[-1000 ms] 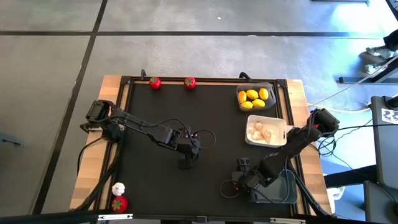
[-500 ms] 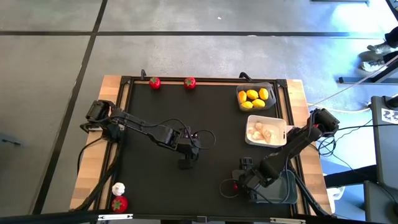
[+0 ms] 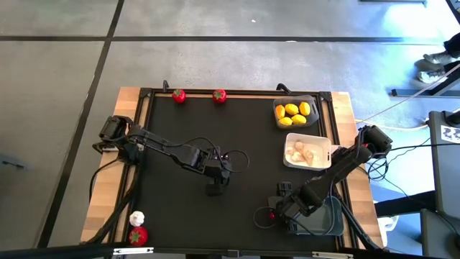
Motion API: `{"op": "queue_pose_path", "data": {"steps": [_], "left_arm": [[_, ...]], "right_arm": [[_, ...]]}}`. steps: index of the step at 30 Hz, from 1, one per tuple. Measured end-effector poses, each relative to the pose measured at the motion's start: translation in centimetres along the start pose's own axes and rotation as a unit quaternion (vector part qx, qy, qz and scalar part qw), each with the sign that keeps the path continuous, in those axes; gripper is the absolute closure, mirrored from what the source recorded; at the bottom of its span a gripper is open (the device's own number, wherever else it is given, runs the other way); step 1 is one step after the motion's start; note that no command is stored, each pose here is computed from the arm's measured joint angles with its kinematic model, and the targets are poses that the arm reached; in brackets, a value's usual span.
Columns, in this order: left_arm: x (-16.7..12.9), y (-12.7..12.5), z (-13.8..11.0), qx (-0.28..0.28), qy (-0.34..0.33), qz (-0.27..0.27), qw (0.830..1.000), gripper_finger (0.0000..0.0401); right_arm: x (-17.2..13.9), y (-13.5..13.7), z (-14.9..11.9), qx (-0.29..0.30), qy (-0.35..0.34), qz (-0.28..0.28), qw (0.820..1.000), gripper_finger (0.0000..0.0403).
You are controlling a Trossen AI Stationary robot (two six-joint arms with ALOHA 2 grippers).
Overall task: Sort produce into baskets
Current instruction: Put the tomato into the the blue bin
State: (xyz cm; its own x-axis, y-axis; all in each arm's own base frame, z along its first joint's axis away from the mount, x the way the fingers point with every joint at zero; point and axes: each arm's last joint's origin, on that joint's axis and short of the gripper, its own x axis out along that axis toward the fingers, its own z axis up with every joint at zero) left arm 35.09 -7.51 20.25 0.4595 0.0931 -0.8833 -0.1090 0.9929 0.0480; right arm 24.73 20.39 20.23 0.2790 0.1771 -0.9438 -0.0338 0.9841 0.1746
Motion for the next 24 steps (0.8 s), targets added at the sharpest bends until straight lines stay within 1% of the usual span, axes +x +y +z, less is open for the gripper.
{"op": "queue_pose_path", "data": {"steps": [4, 6, 8, 14, 21, 24], "left_arm": [[0.0, 0.0, 0.0, 0.000, 0.000, 0.000, 1.000, 0.0196], [0.0, 0.0, 0.0, 0.000, 0.000, 0.000, 1.000, 0.0196], [0.0, 0.0, 0.0, 0.000, 0.000, 0.000, 1.000, 0.0196], [0.0, 0.0, 0.0, 0.000, 0.000, 0.000, 1.000, 0.0196], [0.0, 0.0, 0.0, -0.001, 0.000, 0.000, 1.000, 0.0196], [0.0, 0.0, 0.0, 0.000, -0.001, 0.000, 1.000, 0.0196]], "right_arm": [[0.0, 0.0, 0.0, -0.003, 0.001, 0.000, 1.000, 0.0027], [0.0, 0.0, 0.0, -0.003, 0.003, 0.003, 1.000, 0.0012], [0.0, 0.0, 0.0, -0.001, 0.003, 0.005, 1.000, 0.0005], [0.0, 0.1, 0.1, 0.005, -0.005, 0.006, 1.000, 0.0015], [1.8, -0.1, -0.2, 0.000, 0.011, -0.006, 1.000, 0.0022], [2.3, 0.1, 0.0, -0.003, 0.002, -0.002, 1.000, 0.0023]]}}
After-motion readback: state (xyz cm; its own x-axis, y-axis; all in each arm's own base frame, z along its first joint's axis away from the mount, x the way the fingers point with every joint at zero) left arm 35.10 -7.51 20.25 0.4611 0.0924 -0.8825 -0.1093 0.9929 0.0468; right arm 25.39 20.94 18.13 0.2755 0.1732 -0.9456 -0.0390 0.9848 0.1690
